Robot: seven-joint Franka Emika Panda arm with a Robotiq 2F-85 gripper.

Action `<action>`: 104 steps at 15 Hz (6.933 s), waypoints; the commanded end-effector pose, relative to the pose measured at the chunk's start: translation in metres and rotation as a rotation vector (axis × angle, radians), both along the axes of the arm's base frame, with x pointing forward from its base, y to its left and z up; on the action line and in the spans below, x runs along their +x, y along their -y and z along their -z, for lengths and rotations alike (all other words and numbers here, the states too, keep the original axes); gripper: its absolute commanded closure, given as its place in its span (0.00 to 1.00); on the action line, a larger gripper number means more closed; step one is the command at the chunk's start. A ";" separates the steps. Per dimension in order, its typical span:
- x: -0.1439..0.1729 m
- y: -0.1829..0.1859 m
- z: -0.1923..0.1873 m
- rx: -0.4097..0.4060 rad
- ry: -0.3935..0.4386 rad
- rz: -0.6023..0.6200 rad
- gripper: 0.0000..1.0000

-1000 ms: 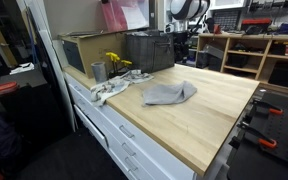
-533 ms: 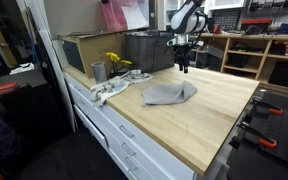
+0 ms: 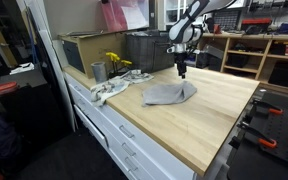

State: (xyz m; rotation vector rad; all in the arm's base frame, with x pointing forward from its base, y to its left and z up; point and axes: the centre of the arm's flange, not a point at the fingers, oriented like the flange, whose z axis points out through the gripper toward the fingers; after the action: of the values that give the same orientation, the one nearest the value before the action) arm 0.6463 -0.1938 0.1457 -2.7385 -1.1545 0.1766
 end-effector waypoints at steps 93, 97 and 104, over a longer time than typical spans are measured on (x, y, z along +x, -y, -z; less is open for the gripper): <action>0.085 -0.115 -0.008 -0.104 0.053 -0.108 0.00; 0.083 -0.112 0.009 -0.093 -0.010 -0.109 0.00; 0.079 -0.116 0.018 -0.044 -0.065 -0.099 0.64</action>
State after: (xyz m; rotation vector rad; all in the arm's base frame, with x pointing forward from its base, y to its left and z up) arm 0.7129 -0.0721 0.1212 -2.7091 -1.3074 0.3040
